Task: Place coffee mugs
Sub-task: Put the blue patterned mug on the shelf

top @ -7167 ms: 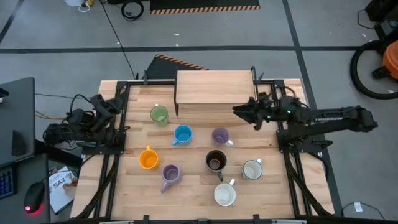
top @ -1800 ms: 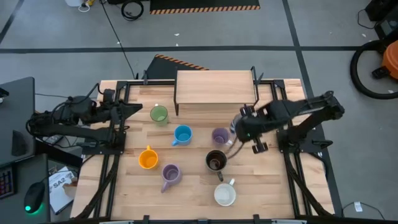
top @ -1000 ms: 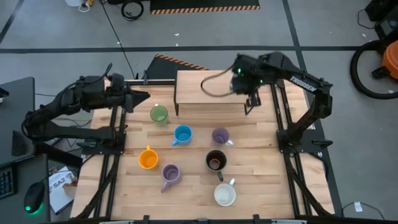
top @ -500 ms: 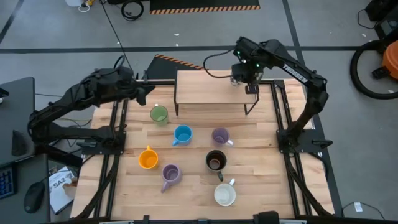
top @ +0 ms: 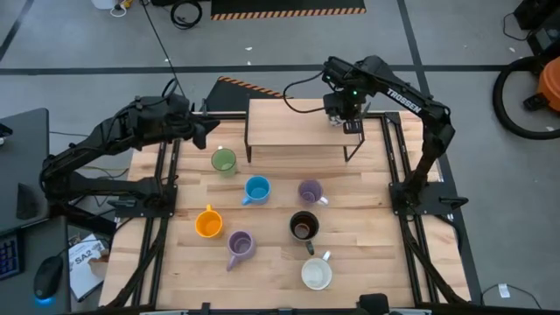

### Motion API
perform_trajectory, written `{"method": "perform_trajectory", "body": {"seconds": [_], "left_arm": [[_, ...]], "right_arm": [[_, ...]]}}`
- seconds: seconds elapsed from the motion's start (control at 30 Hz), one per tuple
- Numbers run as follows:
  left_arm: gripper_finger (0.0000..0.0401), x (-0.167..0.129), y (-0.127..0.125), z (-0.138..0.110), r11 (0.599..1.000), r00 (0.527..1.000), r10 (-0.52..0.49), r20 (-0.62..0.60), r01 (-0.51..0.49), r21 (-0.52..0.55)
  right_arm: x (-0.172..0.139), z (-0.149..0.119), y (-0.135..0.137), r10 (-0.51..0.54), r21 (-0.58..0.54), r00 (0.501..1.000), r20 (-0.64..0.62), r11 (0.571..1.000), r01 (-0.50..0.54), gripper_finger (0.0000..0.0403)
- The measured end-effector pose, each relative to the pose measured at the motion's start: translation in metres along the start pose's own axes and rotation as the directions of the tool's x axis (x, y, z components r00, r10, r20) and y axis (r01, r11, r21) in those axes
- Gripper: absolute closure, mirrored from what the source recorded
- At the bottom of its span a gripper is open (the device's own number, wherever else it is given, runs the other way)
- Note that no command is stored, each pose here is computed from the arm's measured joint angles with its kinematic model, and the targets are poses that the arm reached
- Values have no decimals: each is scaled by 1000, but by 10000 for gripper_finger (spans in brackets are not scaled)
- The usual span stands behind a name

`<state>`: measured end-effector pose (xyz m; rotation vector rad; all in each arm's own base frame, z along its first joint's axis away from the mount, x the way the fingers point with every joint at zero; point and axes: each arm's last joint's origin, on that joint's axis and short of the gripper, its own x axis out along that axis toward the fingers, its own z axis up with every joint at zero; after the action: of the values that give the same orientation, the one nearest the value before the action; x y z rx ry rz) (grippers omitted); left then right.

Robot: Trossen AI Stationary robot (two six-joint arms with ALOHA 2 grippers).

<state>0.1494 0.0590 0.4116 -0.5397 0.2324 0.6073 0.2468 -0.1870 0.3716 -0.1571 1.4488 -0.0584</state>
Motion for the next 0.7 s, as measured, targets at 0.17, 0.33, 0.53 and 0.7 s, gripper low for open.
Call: {"method": "perform_trajectory", "body": {"seconds": [0.17,0.33,0.53,0.7], "left_arm": [[273,0,0,0,1000,1000,-3,-2,3,-2],[273,0,-1,0,1000,1000,-19,-11,19,-2],[273,0,-1,0,1000,1000,-20,-11,20,-2],[273,0,-1,0,1000,1000,-20,-11,20,-2]], "right_arm": [[0,1,1,17,-6,1000,18,1000,-17,317],[0,-1,-1,-23,9,1000,-16,1000,24,275],[-5,-1,4,-85,21,995,-47,996,86,251],[-17,-5,9,-117,59,993,-11,991,117,250]]}}
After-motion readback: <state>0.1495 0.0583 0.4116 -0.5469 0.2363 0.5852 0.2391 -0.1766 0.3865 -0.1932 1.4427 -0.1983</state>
